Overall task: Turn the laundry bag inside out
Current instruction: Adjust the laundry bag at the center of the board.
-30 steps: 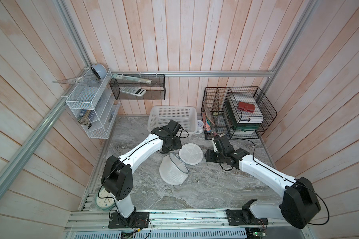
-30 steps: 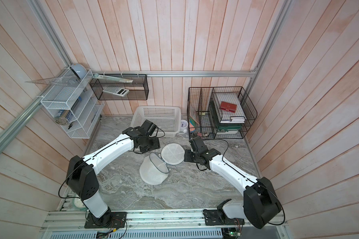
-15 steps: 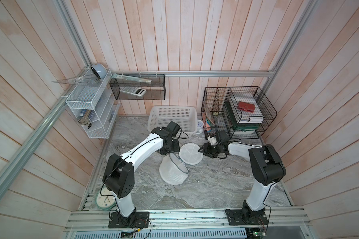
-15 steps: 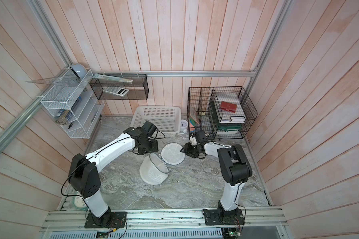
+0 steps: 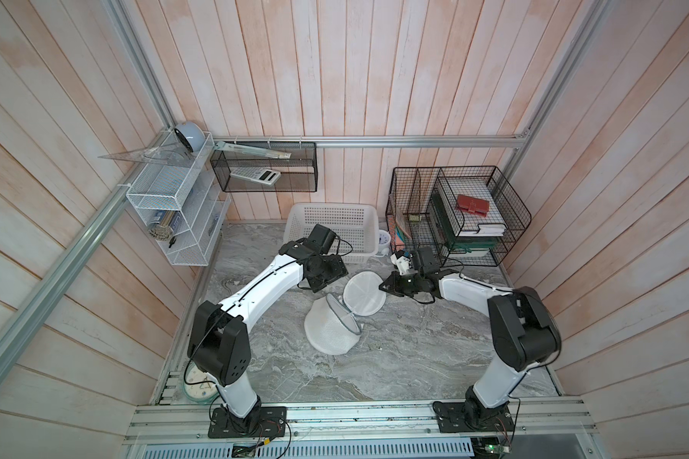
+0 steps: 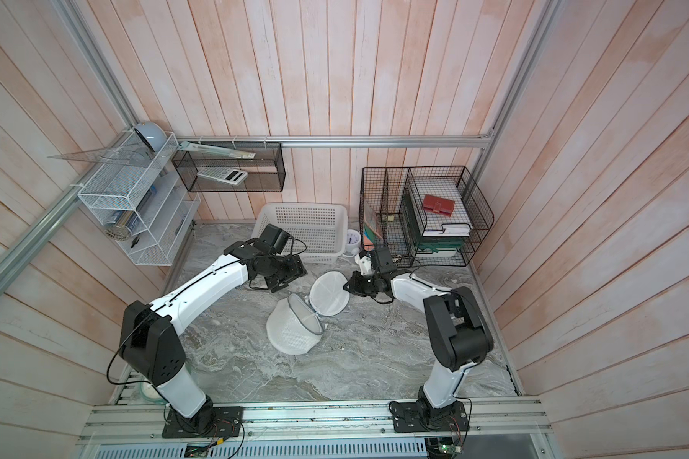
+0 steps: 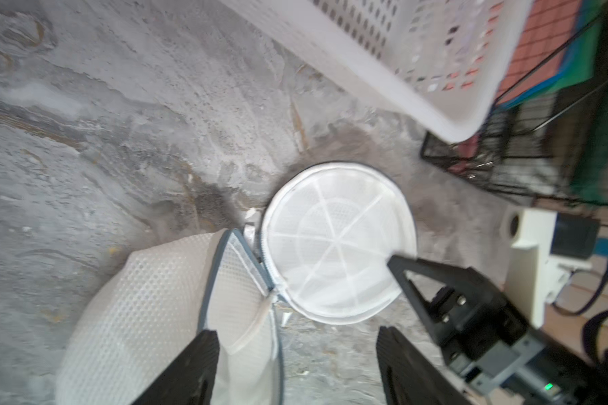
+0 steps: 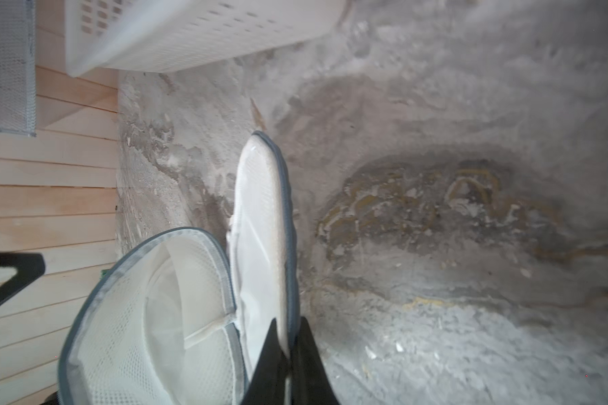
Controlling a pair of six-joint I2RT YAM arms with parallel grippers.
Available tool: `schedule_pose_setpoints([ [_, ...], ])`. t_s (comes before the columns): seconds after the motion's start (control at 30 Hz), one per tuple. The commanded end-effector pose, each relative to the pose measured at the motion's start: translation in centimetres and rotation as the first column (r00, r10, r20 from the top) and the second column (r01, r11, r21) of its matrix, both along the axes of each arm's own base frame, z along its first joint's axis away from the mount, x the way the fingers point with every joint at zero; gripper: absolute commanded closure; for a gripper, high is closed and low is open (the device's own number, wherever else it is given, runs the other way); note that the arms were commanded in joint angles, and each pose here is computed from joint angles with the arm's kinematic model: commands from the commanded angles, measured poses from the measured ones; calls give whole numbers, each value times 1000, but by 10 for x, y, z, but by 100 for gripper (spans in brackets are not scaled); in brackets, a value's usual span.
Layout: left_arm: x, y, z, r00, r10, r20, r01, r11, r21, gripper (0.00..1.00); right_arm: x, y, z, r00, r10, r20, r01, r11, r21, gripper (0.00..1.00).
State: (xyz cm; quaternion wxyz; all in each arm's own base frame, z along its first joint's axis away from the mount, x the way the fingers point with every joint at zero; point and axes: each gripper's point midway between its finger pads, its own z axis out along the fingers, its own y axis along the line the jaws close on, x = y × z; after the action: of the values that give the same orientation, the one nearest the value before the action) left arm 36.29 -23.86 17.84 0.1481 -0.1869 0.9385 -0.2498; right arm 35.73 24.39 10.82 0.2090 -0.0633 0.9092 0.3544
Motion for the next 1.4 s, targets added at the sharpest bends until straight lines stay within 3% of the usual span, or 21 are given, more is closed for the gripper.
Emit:
schedule_pose_setpoints([
  [0.0, 13, -14, 40, 993, 118, 25, -107, 961, -254, 20, -1, -6, 40, 962, 86, 258, -26, 974, -227, 100],
  [0.13, 18, -27, 58, 989, 145, 19, -125, 907, -401, 19, -12, 4, 75, 860, 202, 468, -21, 931, -364, 100],
  [0.27, 16, -35, 58, 991, 136, 2, -120, 884, -452, 19, -21, 16, 96, 762, 265, 590, -19, 921, -389, 100],
  [0.63, 5, -50, 51, 993, 114, -19, -109, 863, -494, 19, -43, 53, 111, 638, 447, 628, -71, 845, -530, 100],
  [0.7, 4, -53, 46, 993, 115, -33, -116, 856, -504, 25, -46, 57, 112, 615, 473, 630, -74, 831, -551, 100],
  [0.8, 0, -59, 41, 992, 114, -45, -121, 843, -524, 43, -48, 61, 114, 590, 505, 630, -71, 810, -583, 100],
  [0.83, -1, -62, 39, 992, 114, -51, -123, 837, -533, 51, -49, 63, 116, 581, 514, 631, -72, 804, -590, 100],
  [0.9, 0, -65, 39, 992, 117, -48, -124, 823, -554, 78, -50, 64, 120, 570, 520, 636, -66, 801, -595, 100],
  [0.93, 1, -66, 40, 992, 119, -41, -121, 816, -565, 94, -51, 64, 122, 568, 522, 637, -70, 801, -594, 100],
  [0.97, 2, -65, 42, 992, 124, -30, -119, 812, -571, 100, -51, 63, 126, 573, 510, 641, -62, 808, -586, 100],
  [1.07, 7, -62, 55, 992, 123, 24, -84, 797, -599, 100, -47, 49, 142, 626, 403, 668, 28, 844, -535, 55],
  [1.1, 8, -61, 61, 992, 118, 45, -66, 787, -613, 100, -48, 44, 145, 633, 380, 675, 43, 853, -521, 49],
  [1.2, 9, -58, 72, 990, 93, 102, -5, 760, -650, 100, -56, 33, 157, 650, 329, 685, 45, 883, -466, 41],
  [1.37, 1, -50, 72, 982, 37, 185, 103, 719, -688, 100, -58, 5, 167, 791, 151, 593, -10, 972, -235, 41],
])
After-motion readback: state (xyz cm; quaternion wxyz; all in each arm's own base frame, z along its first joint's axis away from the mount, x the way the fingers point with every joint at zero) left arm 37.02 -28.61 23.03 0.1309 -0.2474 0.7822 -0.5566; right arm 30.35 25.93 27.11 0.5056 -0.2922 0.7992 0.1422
